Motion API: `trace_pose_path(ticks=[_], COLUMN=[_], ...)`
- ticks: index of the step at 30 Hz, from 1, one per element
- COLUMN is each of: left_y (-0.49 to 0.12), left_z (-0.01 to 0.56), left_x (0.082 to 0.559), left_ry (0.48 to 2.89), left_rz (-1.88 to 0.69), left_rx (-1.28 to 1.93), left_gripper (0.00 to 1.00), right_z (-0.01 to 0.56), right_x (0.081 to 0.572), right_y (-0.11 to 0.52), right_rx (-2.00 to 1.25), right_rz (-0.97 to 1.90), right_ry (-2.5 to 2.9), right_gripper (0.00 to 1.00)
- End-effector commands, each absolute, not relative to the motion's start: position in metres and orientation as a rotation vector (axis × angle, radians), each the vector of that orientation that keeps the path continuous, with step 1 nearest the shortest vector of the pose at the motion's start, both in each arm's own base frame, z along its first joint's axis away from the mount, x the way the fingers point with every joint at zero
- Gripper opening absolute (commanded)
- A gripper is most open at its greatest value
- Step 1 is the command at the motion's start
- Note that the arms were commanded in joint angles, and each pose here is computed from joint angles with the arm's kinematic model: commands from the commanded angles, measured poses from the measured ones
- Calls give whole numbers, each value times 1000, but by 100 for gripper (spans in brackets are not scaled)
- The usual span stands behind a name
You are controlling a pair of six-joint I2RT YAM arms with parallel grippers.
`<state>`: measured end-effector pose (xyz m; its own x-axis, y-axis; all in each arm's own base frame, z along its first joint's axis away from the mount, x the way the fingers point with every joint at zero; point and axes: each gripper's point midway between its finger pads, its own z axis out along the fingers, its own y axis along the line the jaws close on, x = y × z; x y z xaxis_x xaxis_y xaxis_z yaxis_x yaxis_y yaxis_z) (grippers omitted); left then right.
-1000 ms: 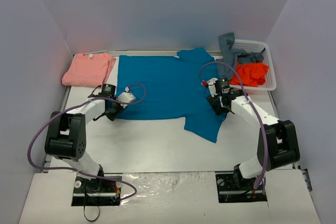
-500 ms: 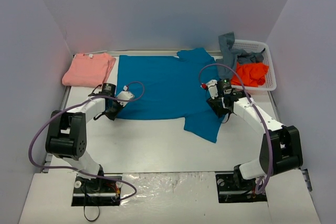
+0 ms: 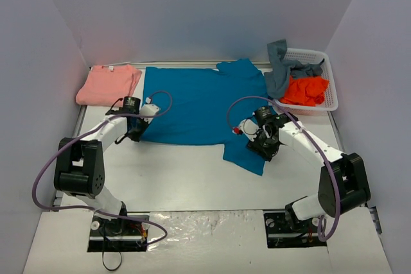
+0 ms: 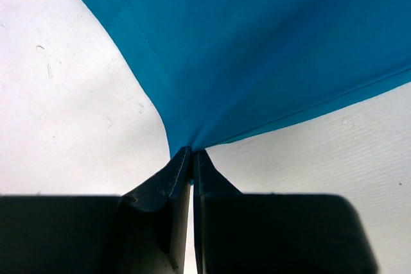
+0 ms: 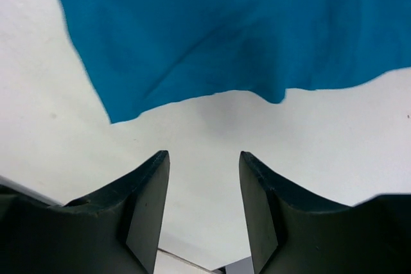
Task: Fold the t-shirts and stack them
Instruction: Grap the side of the flattened tshirt closest away from the robot with both arms
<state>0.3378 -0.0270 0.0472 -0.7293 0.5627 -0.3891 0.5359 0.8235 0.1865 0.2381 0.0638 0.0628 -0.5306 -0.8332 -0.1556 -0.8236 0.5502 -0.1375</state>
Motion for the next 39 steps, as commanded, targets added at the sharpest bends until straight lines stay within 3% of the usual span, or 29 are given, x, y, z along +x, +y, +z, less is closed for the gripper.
trace_pose_path(ticks=[1, 24, 39], left_y=[-21, -15, -15], left_z=[67, 58, 57], left_x=[344, 340, 338], left_ry=[2552, 2584, 2581], left_rz=[122, 145, 140], left_rx=[743, 739, 737], left_gripper=[2, 2, 2], right_z=[68, 15, -13], right_x=[208, 170, 179], right_y=[76, 92, 94], right_rx=[-1614, -1960, -1945], right_rz=[24, 146, 13], right_ry=[2568, 2640, 2680], right_gripper=[43, 40, 38])
